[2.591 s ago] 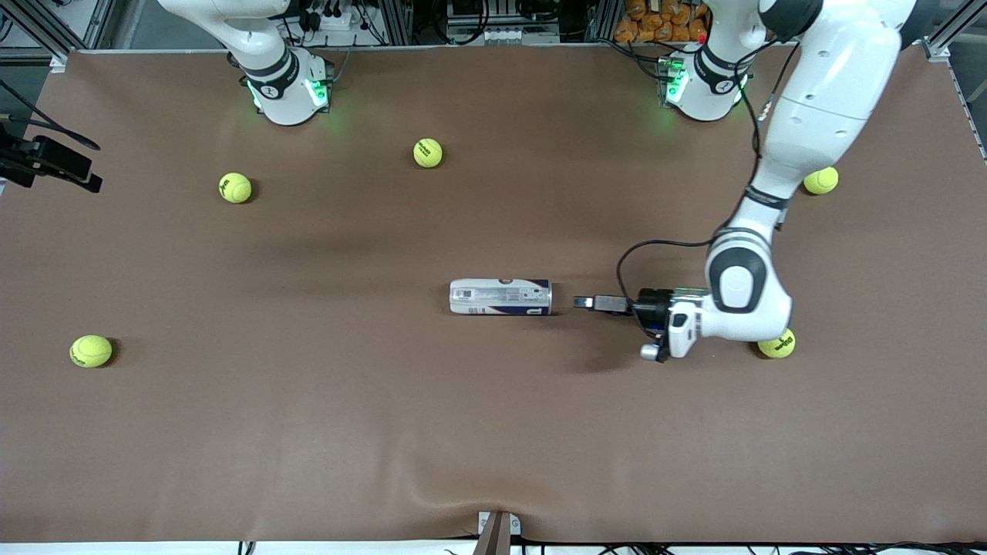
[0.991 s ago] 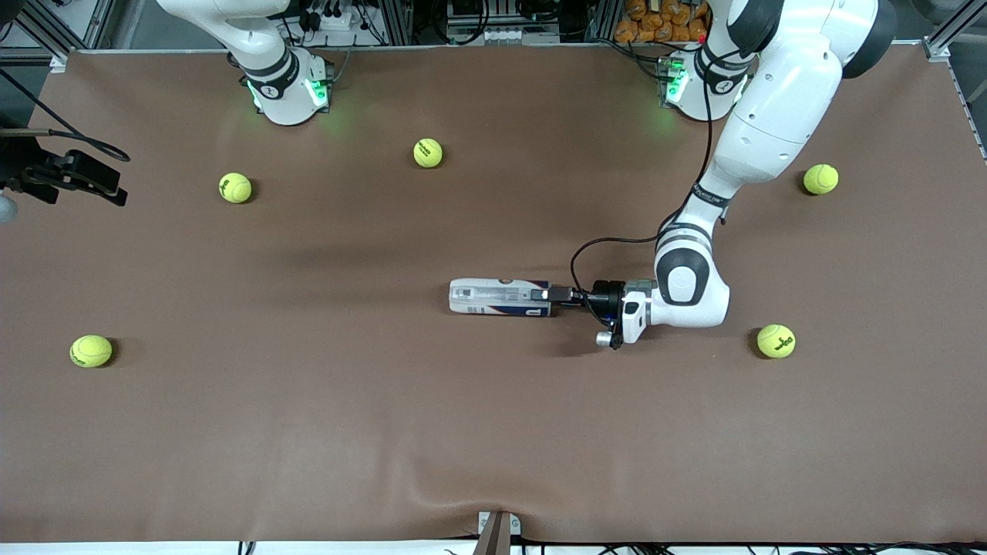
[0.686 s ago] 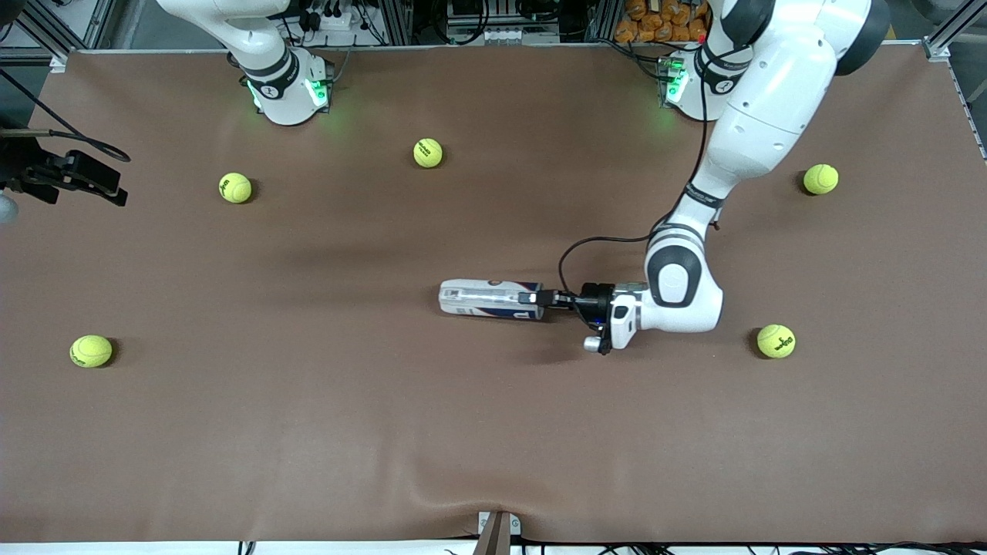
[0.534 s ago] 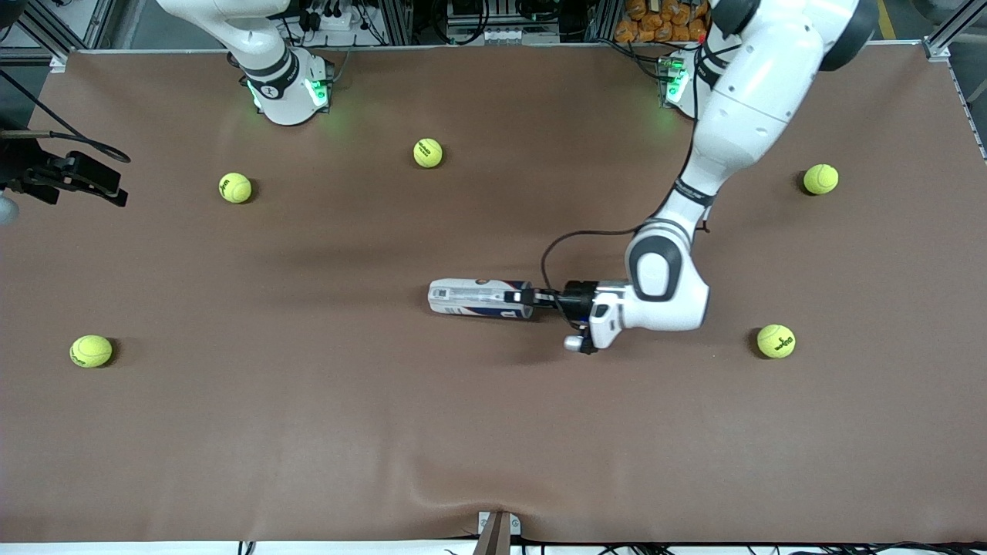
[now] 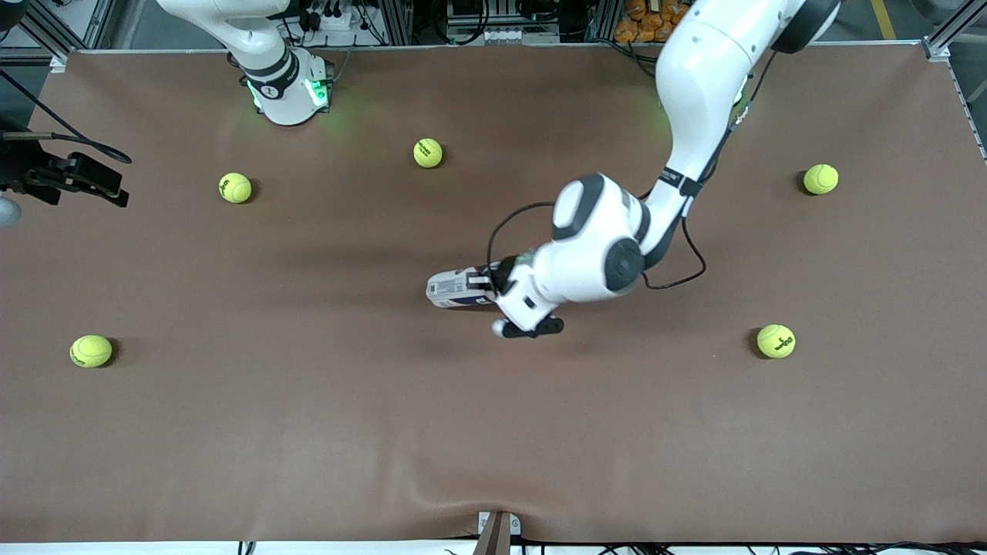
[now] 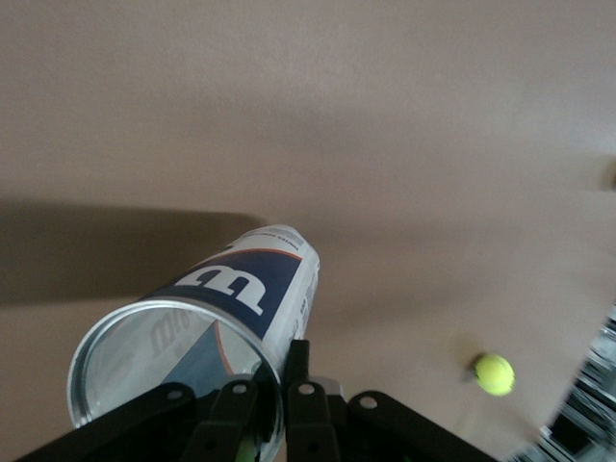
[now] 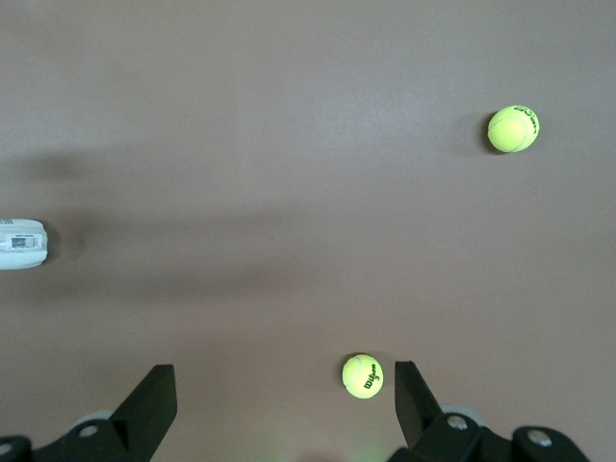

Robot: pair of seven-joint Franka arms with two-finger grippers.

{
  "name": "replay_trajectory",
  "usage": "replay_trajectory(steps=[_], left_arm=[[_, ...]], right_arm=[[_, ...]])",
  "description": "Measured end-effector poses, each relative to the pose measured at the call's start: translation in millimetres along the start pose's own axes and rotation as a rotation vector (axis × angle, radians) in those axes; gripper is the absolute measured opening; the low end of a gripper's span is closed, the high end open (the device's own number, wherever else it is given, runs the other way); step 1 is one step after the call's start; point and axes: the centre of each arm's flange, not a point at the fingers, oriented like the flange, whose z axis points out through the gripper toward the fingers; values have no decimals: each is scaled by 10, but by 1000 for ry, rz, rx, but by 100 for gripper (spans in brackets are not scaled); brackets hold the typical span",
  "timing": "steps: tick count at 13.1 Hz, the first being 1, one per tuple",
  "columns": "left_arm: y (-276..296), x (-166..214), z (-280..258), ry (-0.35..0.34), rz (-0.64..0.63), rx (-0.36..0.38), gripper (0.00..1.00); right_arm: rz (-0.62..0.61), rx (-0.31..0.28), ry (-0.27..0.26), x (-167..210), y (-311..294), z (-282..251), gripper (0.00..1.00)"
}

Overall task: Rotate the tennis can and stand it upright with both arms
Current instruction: 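Lift the can with the left gripper and rotate it upright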

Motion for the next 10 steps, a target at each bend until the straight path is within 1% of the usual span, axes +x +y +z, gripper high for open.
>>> replay_trajectory(steps=[3,4,6,7,9,10], left_arm=[[328,-333,-212,92,-26,113,4],[439,-494,-165,121,-35,156,4],[602,-852,91,185,-26,283,4],[650,-1001,198,200,-23,330,4],[681,-1180,334,239,-14,412,4],[650,-1227,383,263,-5,472,4]], right_arm=[[0,0,-1,1,0,5,100],[0,0,-2,1,-2,8,100],[-1,0,-2,2,-4,11,100],[-1,0,-3,2,-4,13,100],[-1,0,-3,3,-5,16,100],[-1,0,-4,4,-5,18,100]])
